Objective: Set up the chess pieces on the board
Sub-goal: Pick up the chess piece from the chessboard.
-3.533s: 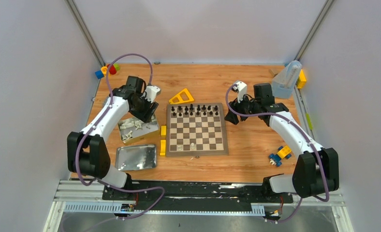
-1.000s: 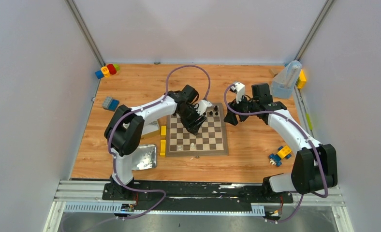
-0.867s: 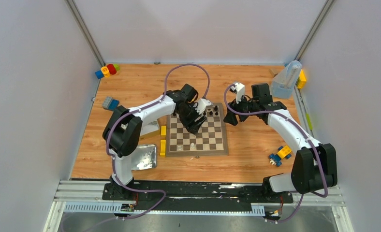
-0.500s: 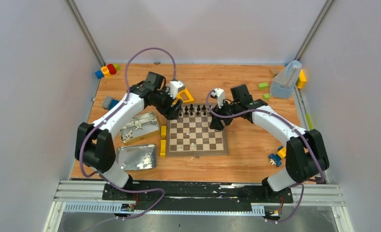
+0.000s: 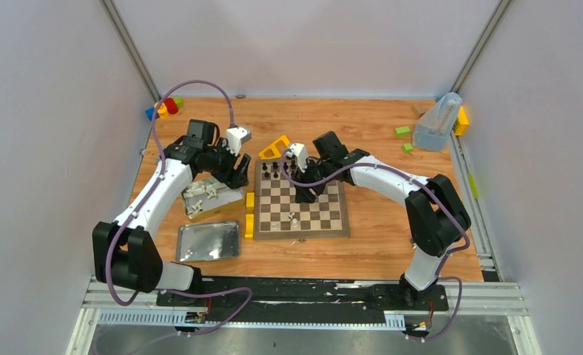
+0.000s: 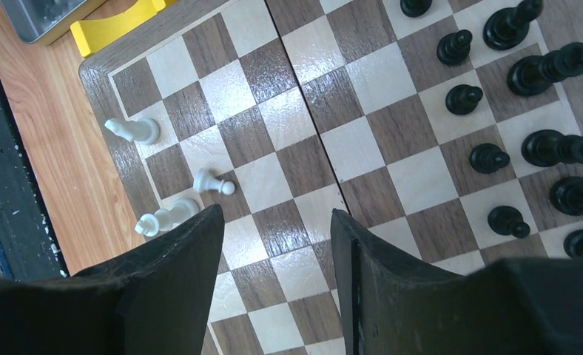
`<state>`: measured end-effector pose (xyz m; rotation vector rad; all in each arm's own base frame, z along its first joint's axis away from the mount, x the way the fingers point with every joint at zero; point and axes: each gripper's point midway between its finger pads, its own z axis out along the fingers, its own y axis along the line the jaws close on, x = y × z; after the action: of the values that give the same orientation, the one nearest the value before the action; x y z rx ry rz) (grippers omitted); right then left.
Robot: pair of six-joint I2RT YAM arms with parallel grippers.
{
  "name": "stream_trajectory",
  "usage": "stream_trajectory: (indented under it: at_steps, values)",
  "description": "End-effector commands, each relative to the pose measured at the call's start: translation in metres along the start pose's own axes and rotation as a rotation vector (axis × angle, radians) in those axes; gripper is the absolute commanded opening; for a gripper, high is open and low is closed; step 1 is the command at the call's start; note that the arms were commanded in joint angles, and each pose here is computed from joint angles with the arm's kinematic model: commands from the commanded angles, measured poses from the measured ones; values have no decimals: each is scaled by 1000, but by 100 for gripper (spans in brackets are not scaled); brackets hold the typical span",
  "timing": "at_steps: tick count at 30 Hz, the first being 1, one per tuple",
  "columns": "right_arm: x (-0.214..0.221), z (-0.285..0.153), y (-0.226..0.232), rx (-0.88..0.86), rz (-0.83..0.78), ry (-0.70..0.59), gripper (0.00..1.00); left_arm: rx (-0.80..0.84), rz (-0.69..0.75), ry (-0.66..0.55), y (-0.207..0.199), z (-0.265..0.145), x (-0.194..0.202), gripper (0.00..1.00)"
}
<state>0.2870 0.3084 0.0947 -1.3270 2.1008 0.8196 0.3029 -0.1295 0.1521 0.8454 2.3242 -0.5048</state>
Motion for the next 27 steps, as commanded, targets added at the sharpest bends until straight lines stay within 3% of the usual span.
stream_trajectory:
  at_steps: [1, 18, 27]
  values:
    - [-22, 4, 2, -7, -75, -29, 56, -5, 22, -41, 2, -11, -6, 77]
    - [22, 7, 1, 31, 40, 110, 56, -41, -13, -35, 15, -11, -1, 79]
    - [40, 19, -2, 21, 55, 176, 52, -38, -8, -38, 14, -13, -1, 79]
